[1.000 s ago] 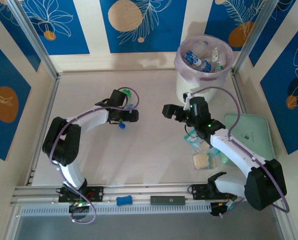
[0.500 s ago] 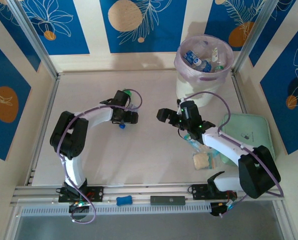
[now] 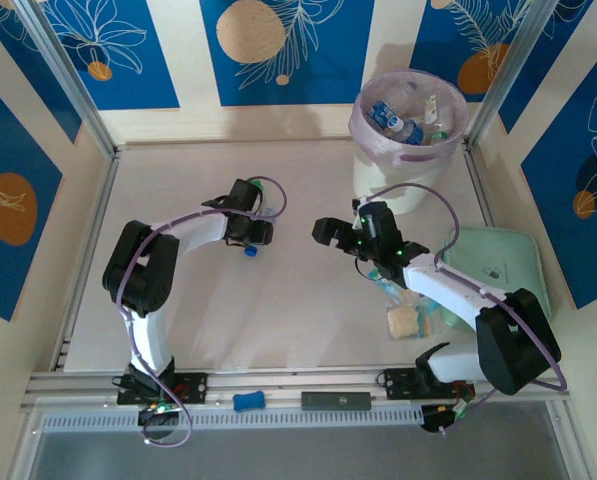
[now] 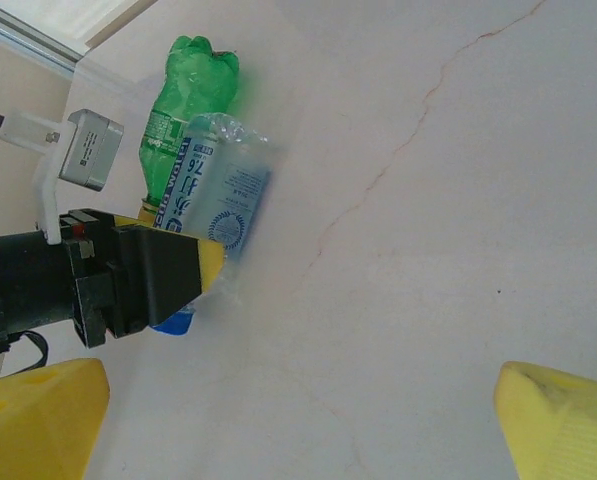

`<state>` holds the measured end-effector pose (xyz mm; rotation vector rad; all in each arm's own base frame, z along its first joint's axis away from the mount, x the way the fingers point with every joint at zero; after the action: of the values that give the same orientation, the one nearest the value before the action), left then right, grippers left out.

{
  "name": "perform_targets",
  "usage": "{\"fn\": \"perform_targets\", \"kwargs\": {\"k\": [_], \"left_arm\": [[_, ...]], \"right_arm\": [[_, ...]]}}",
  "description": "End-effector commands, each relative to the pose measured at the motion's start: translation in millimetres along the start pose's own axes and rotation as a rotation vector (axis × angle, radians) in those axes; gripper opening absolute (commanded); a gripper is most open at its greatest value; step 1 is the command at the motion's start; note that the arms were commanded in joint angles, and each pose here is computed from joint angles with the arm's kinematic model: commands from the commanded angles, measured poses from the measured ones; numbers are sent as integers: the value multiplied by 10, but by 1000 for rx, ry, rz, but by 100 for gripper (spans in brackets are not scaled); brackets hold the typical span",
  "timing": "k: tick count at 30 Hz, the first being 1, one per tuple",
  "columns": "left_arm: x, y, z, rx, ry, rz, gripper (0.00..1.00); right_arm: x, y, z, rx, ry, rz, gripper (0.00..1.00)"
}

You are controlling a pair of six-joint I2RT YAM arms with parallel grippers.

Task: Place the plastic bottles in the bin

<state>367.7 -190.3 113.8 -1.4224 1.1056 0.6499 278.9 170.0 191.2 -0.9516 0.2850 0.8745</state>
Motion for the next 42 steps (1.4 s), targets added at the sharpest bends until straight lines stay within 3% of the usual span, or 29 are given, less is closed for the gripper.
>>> {"fn": "perform_targets", "kwargs": {"k": [1,17,29,42], "left_arm": [[-76,-17,-47,-10,46,-33,53],[-569,312,-393,-49,500,-234,49],[-758,532,-634,46,533,-321,49],[-785,625,-765,86,574,-313,49]], "right_arm": [[19,-76,117,1,-37,-3,99],[182,-182,391,72,-219,54,99],[480,-100,539,91,-272,130,99],[640,-54,557,89,-283,168,79]]}}
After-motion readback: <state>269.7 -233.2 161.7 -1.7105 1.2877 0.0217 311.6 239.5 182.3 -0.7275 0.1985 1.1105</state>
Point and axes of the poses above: each hand's point on the last joint's axis, 136 mm out from that joint toward the fingers, its own x axis out along the fingers, its own z axis along the line the jaws close on, y = z × x, the point moved 8 cm from there along -x, back along the fingers, and after that the axes turned 3 degrees about -x, right-handed, at the moved point
